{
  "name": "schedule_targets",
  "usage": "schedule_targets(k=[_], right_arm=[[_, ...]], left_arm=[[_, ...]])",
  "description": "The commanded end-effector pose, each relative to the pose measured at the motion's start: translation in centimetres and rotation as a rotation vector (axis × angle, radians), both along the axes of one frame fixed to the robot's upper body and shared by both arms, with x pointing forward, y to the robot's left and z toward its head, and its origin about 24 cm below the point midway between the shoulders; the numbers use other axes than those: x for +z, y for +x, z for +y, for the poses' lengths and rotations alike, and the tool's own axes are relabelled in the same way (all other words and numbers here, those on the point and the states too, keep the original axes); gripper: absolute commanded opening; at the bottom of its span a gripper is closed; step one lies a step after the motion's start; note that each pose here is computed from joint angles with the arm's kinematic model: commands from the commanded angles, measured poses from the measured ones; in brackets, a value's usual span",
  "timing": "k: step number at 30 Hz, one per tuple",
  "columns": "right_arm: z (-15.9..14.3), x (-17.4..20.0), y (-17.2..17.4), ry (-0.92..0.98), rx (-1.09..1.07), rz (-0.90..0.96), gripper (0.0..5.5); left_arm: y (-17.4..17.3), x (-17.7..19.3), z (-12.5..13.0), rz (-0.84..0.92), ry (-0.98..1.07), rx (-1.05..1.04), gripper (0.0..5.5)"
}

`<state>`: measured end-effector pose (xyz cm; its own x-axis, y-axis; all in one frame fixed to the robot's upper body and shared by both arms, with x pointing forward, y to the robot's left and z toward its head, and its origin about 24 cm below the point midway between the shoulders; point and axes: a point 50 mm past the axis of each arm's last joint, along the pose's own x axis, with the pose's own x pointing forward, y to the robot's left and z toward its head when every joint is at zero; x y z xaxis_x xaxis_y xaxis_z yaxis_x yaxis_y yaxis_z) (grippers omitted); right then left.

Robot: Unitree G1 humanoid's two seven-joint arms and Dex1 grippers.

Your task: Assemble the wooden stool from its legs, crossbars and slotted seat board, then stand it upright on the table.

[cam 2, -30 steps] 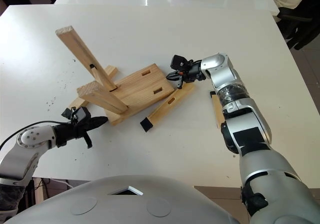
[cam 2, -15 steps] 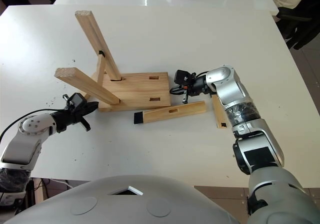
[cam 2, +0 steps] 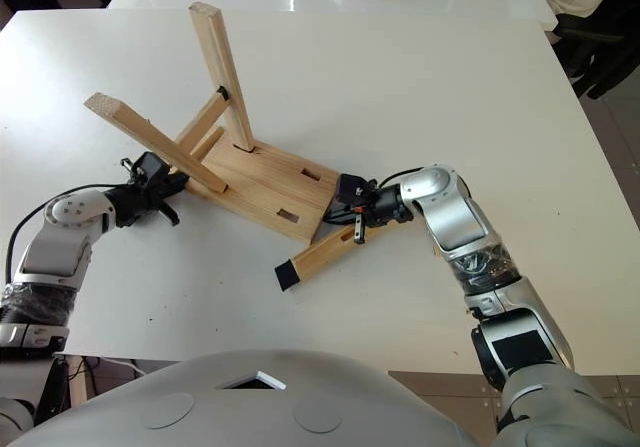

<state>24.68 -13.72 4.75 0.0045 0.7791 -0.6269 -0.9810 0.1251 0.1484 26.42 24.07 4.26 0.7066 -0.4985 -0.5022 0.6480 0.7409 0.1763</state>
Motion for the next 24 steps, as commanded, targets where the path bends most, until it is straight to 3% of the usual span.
schedule_targets(k=[1, 13, 17, 24], right_arm=[[3.5, 1.9, -1.0, 0.183, 0.088, -0.024, 0.00], [-0.9, 7.1, 2.1, 0.143, 0.008, -0.203, 0.00], [-1.2, 6.5, 1.8, 0.138, -0.014, -0.195, 0.00], [-0.7, 4.5, 0.9, 0.116, 0.016, -0.133, 0.00]], left_arm=[[1.1, 0.2, -6.1, -0.038, -0.164, -0.254, 0.03], [-0.4, 4.1, -1.7, -0.156, -0.128, -0.120, 0.03], [-1.3, 3.6, -1.7, -0.118, -0.109, -0.141, 0.03], [-1.0, 1.3, -3.9, -0.064, -0.137, -0.183, 0.03]])
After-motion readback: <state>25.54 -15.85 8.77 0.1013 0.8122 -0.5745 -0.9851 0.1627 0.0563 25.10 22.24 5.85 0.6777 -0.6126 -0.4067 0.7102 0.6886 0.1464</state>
